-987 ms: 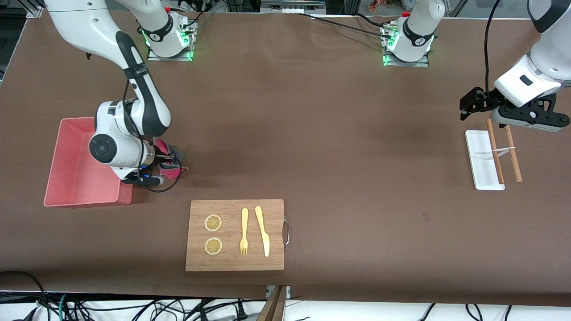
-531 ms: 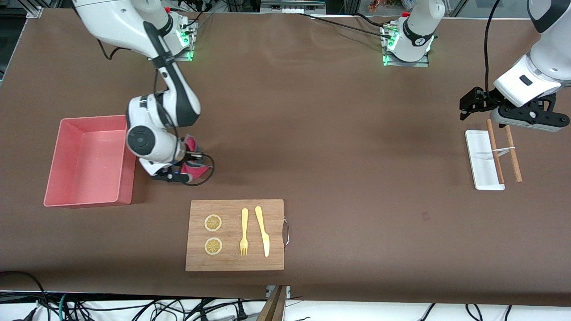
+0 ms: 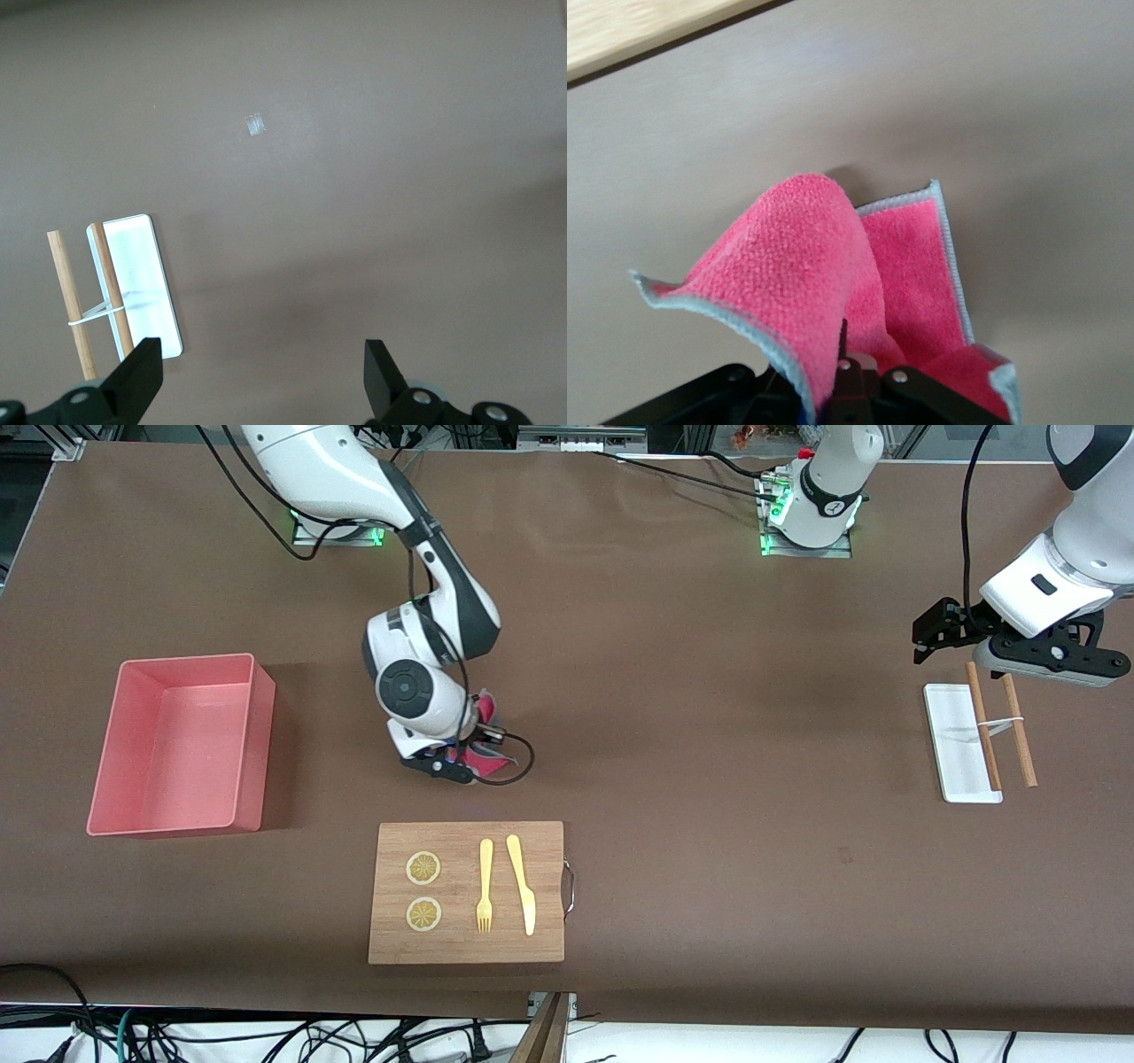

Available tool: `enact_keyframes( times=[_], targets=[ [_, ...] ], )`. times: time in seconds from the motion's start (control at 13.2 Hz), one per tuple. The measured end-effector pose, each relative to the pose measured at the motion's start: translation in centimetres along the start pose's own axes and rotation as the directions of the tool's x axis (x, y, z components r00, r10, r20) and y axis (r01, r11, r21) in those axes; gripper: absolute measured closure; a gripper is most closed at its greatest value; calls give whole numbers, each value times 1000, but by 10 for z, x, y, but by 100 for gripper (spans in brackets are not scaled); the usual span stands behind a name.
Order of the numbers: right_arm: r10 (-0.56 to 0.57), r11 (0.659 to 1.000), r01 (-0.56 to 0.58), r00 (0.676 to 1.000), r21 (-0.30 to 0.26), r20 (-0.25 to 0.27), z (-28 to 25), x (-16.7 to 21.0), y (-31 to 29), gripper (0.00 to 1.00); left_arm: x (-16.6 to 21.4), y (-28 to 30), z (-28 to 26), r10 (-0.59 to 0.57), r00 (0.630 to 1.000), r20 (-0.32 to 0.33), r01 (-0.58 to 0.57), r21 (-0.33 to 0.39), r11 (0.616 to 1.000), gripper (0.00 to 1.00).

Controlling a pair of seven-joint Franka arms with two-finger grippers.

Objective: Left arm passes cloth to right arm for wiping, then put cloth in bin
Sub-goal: 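Wipe the table with the cloth in the right gripper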

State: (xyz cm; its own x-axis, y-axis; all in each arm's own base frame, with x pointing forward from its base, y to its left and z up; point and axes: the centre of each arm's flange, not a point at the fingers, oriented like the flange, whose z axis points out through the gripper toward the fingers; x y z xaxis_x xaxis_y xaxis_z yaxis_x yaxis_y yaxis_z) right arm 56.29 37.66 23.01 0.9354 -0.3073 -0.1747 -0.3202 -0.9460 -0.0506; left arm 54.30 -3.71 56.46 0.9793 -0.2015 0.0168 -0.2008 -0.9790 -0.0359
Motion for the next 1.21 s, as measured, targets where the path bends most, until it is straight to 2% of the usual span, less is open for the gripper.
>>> enact_keyframes(
  times=[0.23,0.38,0.61,0.83,1.21],
  targets=[
    [72,996,-72,997,50,6,-8,-17,-36,98,0,0,0,0,1000,0,0,0,1000,0],
    [108,992,-108,994,68,4,-16,-15,-41,98,0,1,-1,2,1000,2,-2,0,1000,0],
    [126,991,-127,992,36,30,-4,14,-9,98,0,2,-2,3,1000,3,-3,0,1000,0],
    [83,997,-83,994,-4,67,22,44,41,98,0,2,-2,4,1000,5,-4,0,1000,0],
    [-69,998,69,995,6,76,6,96,123,98,0,4,-2,7,1000,7,-7,-1,1000,0]
  ],
)
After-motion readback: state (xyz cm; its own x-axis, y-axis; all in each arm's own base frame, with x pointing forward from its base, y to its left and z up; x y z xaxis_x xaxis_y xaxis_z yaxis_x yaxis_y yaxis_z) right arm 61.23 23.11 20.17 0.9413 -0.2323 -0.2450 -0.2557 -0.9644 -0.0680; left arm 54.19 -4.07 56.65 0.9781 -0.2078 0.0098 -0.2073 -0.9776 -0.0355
